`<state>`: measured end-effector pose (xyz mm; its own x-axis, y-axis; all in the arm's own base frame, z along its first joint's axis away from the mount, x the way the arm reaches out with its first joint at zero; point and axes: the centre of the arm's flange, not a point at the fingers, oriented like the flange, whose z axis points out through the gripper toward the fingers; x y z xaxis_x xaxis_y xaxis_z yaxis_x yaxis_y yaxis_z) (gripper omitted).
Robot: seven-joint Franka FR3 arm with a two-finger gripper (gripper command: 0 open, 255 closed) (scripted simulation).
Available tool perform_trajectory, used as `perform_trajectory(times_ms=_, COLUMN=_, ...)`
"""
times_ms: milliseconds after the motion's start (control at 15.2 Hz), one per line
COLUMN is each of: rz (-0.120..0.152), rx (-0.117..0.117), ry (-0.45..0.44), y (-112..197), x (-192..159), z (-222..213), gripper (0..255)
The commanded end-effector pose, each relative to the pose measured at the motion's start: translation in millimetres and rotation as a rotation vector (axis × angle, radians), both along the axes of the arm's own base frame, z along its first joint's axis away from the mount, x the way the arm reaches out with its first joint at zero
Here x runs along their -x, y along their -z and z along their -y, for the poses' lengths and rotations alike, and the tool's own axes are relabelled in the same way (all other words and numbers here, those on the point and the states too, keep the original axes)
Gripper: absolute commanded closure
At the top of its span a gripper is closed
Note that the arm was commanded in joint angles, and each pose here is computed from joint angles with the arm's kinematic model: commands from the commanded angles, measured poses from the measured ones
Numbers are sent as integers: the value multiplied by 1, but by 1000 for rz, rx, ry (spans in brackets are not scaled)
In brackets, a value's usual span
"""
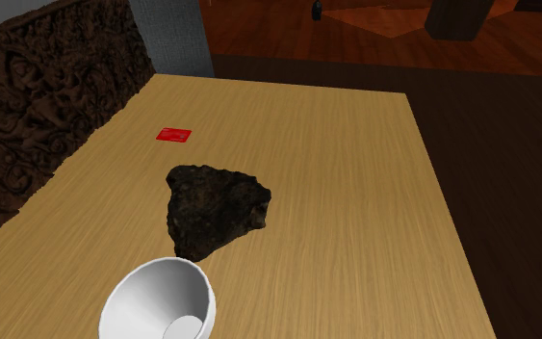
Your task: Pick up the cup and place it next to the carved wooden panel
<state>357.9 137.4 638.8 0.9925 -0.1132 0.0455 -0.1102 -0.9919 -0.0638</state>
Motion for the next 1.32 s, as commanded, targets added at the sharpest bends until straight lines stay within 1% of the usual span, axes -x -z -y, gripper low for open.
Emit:
perform_trajectory(times_ms=0, rz=1, rx=0, ry=0, y=11, x=0, z=0, gripper=255)
perform_trajectory(times_ms=1254, rz=1, rx=0, ry=0, y=111, x=0, z=0, gripper=255)
